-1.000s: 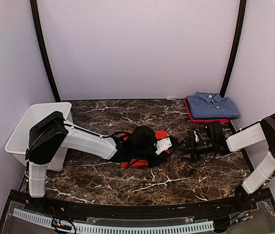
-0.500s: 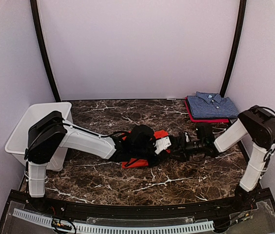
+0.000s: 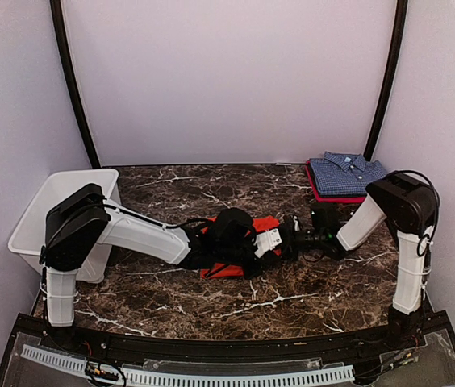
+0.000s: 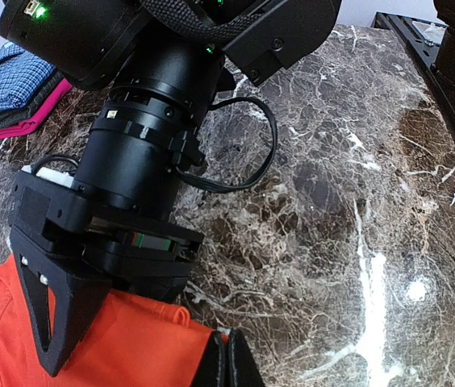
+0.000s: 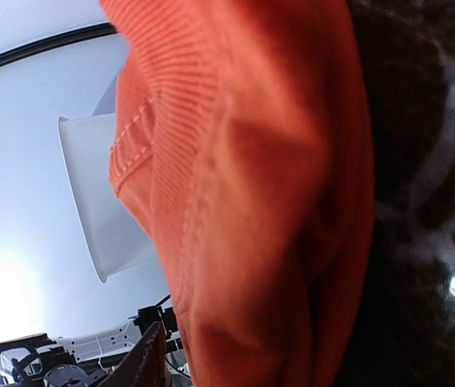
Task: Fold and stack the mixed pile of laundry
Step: Pass from the left arm to the right
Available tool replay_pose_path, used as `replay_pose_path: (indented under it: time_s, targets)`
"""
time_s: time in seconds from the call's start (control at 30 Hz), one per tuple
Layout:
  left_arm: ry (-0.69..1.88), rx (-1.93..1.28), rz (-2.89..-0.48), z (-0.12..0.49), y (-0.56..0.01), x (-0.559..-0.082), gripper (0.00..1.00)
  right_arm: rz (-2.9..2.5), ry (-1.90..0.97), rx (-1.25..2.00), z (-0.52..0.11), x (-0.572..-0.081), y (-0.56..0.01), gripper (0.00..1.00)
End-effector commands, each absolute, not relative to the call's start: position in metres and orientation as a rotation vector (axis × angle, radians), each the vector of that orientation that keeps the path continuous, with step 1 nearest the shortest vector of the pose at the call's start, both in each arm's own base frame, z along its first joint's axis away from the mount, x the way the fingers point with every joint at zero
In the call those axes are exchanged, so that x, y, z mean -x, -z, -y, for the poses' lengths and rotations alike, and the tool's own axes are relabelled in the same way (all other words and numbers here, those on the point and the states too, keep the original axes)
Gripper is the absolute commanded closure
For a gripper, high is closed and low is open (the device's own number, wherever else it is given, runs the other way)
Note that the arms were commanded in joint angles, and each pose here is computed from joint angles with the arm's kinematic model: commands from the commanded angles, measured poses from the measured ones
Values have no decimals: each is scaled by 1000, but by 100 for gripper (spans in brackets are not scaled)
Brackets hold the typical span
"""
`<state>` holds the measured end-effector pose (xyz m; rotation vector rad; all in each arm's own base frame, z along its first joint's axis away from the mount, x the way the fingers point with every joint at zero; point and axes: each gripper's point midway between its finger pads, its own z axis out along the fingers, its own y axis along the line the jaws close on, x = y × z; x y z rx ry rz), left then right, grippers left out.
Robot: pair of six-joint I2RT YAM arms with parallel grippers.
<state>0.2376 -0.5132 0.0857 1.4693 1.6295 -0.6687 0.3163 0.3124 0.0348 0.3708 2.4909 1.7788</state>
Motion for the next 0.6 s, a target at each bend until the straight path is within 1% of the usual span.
replay_pose_path:
  time_s: [0.0, 0.1, 0.2, 0.23, 0.27, 0.33, 0.37, 0.4, 0.43, 0.47, 0.5, 0.53, 0.57]
  targets:
    - [700, -1443, -1534, 515, -124, -234, 100, -2508, -1781, -409, -319, -322, -24, 61]
    - [697, -1445, -1538, 514, -122, -233, 100, -2523, -1782, -400, -321, -325, -20, 72]
    - [693, -1439, -1549, 513, -121, -234, 100, -2550, -1761, -368, -323, -326, -16, 88]
    - [688, -1431, -1570, 512, -121, -235, 97, -2580, -1734, -363, -323, -326, -13, 96]
    - [680, -1413, -1604, 510, -121, -238, 93, -2597, -1695, -317, -323, -328, -13, 100]
    - [666, -1374, -1646, 505, -122, -241, 71, -2641, -1609, -248, -321, -331, -13, 100]
    - [665, -1353, -1652, 502, -128, -242, 66, -2657, -1559, -205, -319, -335, -16, 100]
    - [656, -1333, -1680, 496, -123, -242, 58, -2669, -1506, -162, -317, -339, -18, 100]
    - [654, -1309, -1678, 492, -132, -243, 53, -2682, -1455, -120, -314, -344, -22, 100]
    - [649, -1279, -1694, 484, -134, -242, 46, -2687, -1404, -73, -310, -350, -27, 100]
    - [635, -1256, -1705, 480, -135, -244, 43, -2699, -1353, -40, -306, -355, -31, 100]
    - [637, -1237, -1719, 472, -136, -241, 37, -2709, -1295, 3, -300, -361, -36, 100]
    - [618, -1227, -1742, 464, -129, -241, 33, -2702, -1233, 50, -296, -371, -45, 100]
